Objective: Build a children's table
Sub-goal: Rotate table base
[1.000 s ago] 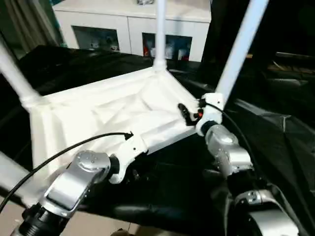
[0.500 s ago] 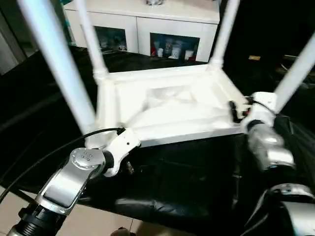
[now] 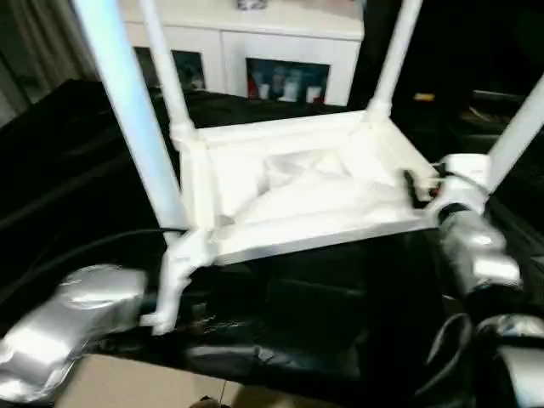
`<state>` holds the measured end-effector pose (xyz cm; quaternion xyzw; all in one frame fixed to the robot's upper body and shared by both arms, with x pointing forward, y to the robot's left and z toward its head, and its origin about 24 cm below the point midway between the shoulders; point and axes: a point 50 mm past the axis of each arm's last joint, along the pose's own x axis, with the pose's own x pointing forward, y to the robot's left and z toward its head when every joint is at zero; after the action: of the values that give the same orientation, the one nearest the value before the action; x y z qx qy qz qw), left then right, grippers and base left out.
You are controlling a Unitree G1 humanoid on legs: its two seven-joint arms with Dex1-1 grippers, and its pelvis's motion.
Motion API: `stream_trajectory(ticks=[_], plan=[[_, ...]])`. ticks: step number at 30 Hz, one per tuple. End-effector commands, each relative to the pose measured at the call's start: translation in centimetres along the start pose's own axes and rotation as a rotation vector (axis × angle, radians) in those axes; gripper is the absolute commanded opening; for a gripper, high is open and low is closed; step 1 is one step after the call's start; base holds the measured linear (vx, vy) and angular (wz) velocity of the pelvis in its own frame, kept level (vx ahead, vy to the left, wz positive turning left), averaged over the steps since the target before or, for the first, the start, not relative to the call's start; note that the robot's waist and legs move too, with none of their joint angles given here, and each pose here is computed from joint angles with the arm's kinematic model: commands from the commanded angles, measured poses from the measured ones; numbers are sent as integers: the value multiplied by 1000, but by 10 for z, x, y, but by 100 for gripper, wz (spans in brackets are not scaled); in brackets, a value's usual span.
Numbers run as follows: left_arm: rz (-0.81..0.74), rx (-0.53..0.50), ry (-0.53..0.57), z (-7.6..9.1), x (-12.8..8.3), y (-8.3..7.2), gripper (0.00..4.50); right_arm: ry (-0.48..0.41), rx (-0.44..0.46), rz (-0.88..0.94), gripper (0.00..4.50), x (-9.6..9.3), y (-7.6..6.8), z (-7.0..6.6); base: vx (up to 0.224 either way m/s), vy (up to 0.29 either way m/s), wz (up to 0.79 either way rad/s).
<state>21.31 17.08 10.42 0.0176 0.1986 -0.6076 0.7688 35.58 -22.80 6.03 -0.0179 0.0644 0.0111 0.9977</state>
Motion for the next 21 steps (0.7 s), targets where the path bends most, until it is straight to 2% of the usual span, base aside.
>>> stream_trajectory(ticks=[1, 5, 6, 8, 9, 11, 12, 14, 15, 17, 19, 20, 21], plan=[[14, -40, -12, -1, -21, -4, 449, -9, 3, 0, 389, -5, 8, -4, 0, 0, 0], [68, -96, 6, -7, -47, -7, 449, -12, 21, -18, 389, -13, 15, -14, 0, 0, 0], [184, -133, 26, -13, -76, 0, 449, -22, 28, -90, 389, -21, 14, -21, 0, 0, 0], [242, -150, 36, -16, -92, 3, 449, -26, 30, -134, 389, -25, 12, -24, 0, 0, 0], [294, -179, 43, -20, -108, 4, 449, -34, 28, -176, 389, -31, 11, -28, 0, 0, 0], [314, -192, 45, -22, -116, 4, 449, -33, 27, -196, 389, -34, 10, -30, 0, 0, 0], [358, -221, 52, -26, -131, 4, 449, -32, 34, -250, 389, -40, 7, -35, 0, 0, 0], [374, -231, 54, -27, -137, 3, 449, -33, 42, -273, 389, -43, 6, -37, 0, 0, 0], [424, -231, 42, -29, -149, 4, 449, -45, 40, -330, 389, -48, 2, -38, 0, 0, 0], [471, -199, 14, -27, -154, 8, 449, -43, 41, -352, 389, -50, 0, -40, 0, 0, 0], [543, -119, -94, -20, -155, 20, 449, -25, 41, -401, 389, -53, -4, -42, 0, 0, 0], [583, -65, -183, -15, -152, 29, 449, -7, 36, -452, 389, -56, -7, -44, 0, 0, 0], [583, -65, -183, -15, -152, 29, 449, -7, 36, -452, 389, -56, -7, -44, 0, 0, 0]])
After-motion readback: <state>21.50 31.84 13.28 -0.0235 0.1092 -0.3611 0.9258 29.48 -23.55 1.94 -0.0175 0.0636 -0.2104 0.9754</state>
